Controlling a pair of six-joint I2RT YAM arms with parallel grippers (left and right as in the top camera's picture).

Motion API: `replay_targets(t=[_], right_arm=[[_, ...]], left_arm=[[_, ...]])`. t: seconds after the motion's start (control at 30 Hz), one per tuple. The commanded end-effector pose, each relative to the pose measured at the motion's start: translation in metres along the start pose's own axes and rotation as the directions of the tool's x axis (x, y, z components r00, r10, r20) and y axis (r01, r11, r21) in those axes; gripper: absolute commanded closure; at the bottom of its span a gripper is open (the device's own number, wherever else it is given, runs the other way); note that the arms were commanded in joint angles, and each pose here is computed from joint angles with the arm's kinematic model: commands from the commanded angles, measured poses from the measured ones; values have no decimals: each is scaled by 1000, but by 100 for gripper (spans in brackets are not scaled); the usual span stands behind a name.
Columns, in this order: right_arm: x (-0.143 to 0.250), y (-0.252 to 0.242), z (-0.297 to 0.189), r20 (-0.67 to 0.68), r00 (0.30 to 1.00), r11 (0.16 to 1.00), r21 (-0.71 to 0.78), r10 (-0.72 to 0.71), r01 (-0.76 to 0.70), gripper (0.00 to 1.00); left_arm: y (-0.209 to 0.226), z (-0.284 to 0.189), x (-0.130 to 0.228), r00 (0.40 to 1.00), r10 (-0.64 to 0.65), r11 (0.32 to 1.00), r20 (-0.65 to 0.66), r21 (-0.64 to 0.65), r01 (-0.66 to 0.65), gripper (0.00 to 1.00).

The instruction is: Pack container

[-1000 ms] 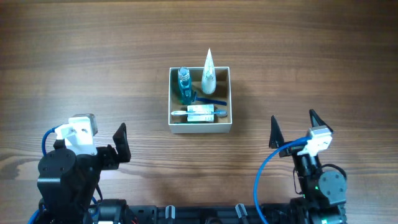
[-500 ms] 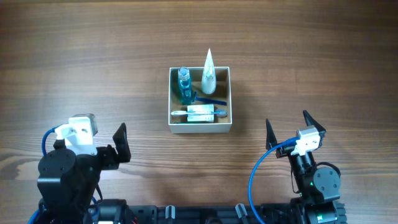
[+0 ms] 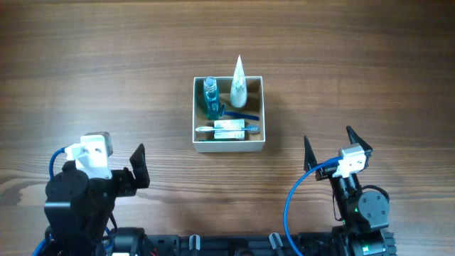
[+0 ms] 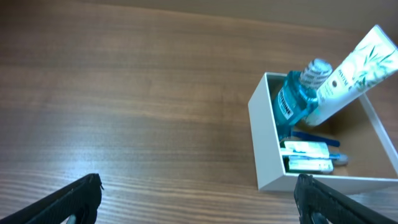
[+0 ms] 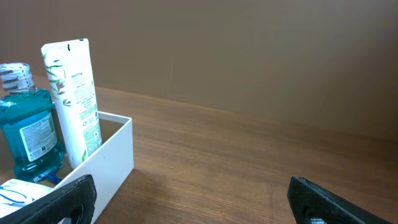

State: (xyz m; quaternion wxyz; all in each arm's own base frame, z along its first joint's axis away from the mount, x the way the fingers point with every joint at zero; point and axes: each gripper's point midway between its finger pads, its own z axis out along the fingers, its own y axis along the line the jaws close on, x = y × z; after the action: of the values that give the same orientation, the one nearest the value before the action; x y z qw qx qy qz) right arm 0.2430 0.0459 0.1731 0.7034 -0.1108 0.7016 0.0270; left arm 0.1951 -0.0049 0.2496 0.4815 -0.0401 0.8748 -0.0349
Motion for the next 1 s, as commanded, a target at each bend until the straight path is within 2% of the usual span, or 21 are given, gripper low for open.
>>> replay_targets(t=[0.0, 0.13, 0.2, 0.33, 0.53, 0.6, 0.77, 0.97], right_arm=[[-2, 2, 0, 11, 1000, 1000, -15, -11, 11, 0], [-2, 2, 0, 11, 1000, 1000, -15, -11, 11, 0], [-2, 2, 0, 11, 1000, 1000, -15, -11, 11, 0], [-2, 2, 0, 11, 1000, 1000, -15, -11, 11, 0], [-2, 2, 0, 11, 1000, 1000, -15, -11, 11, 0], [-2, 2, 0, 11, 1000, 1000, -15, -11, 11, 0], [-2, 2, 0, 11, 1000, 1000, -15, -11, 11, 0], [-2, 2, 0, 11, 1000, 1000, -15, -11, 11, 0]], left_arm=[[2, -3, 12, 1000, 6, 1000, 11, -3, -6, 0], [4, 7, 41, 998, -42, 999, 55, 11, 42, 0], [5, 22, 50, 991, -54, 998, 120, 23, 52, 0], [3, 53, 44, 940, -78, 996, 332, 76, 56, 0], [2, 74, 28, 853, -79, 995, 516, 99, 32, 0], [4, 79, 29, 834, -74, 995, 547, 92, 29, 0], [7, 92, 51, 882, -75, 996, 465, 79, 43, 0], [4, 92, 51, 883, -76, 995, 462, 95, 36, 0]])
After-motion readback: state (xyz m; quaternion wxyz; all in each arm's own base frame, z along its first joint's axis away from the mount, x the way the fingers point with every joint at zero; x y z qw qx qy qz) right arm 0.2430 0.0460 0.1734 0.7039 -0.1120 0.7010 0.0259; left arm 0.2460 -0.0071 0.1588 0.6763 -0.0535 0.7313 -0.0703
